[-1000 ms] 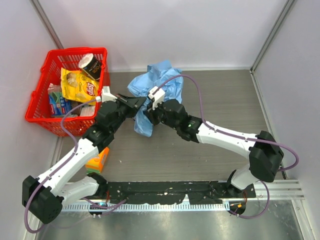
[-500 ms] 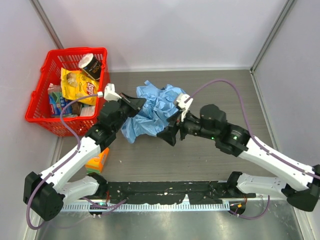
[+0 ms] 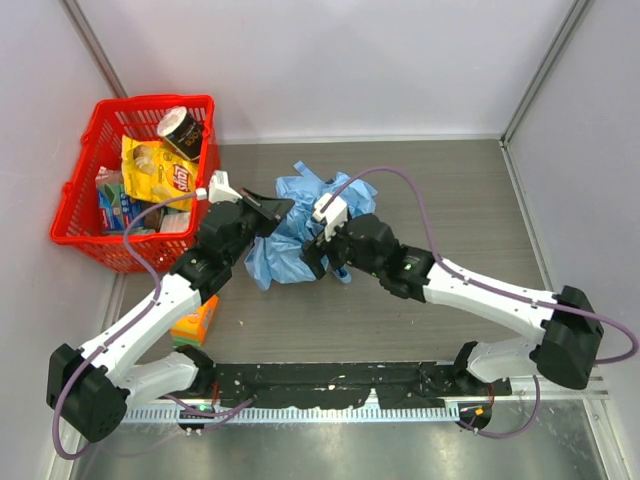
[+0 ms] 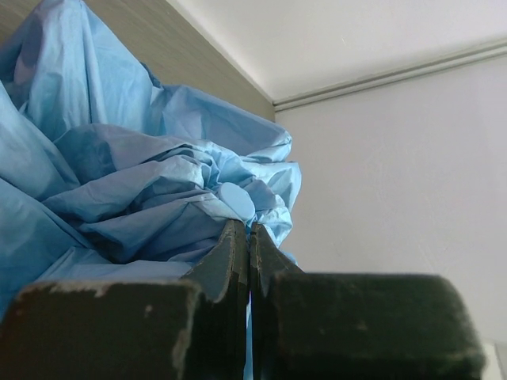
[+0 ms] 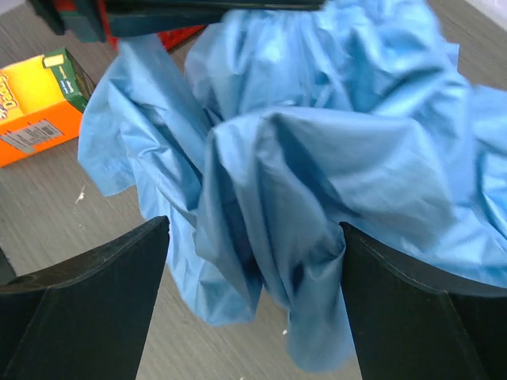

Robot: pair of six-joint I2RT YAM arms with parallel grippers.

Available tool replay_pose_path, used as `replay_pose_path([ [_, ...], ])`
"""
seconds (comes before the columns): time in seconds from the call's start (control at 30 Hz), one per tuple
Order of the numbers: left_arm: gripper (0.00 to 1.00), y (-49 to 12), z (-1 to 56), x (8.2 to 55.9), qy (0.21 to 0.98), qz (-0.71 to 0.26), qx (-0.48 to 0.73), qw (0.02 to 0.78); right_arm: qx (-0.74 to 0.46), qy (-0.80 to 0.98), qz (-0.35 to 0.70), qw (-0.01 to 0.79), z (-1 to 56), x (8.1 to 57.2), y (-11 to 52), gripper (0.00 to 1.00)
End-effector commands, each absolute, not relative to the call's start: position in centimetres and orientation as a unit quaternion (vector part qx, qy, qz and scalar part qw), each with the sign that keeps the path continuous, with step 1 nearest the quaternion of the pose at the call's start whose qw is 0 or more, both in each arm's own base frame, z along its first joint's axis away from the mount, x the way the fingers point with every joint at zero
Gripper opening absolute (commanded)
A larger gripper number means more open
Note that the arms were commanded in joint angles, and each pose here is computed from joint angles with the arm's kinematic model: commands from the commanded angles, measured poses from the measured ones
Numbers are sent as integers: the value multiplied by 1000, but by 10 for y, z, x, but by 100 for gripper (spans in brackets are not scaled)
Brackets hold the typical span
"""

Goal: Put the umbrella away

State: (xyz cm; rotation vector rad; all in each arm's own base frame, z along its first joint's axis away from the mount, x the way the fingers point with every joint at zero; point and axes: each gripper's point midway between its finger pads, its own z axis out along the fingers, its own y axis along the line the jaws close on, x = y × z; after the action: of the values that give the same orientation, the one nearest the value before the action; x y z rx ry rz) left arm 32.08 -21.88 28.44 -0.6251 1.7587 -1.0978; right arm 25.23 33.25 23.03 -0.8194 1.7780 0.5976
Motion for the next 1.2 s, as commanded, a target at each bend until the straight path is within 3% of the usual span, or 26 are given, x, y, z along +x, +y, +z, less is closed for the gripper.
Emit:
replay_pose_path([
  [0.0, 0, -221, 326, 317, 671, -509, -280, 461, -355, 659, 236, 619, 271, 262, 361, 89],
  [0.33, 0, -232, 319, 308, 667, -550, -309, 397, -242, 668, 75, 699, 261, 316, 349, 89],
  [0.63, 0, -248, 312, 296, 679, -576, -289, 351, -256, 594, 76, 759, 294, 325, 368, 89],
  [0.8, 0, -259, 316, 287, 681, -600, -262, 328, -271, 590, 52, 759, 278, 341, 363, 87],
  [0.93, 0, -268, 316, 279, 680, -623, -246, 297, -290, 557, 89, 773, 279, 331, 365, 77],
  [1.1, 0, -278, 315, 270, 680, -645, -225, 266, -298, 508, 135, 797, 294, 313, 364, 46],
  [1.13, 0, -279, 316, 268, 680, -649, -220, 262, -300, 504, 142, 797, 296, 311, 363, 46],
  [1.17, 0, -280, 319, 268, 677, -653, -216, 261, -296, 507, 144, 797, 295, 314, 358, 55],
])
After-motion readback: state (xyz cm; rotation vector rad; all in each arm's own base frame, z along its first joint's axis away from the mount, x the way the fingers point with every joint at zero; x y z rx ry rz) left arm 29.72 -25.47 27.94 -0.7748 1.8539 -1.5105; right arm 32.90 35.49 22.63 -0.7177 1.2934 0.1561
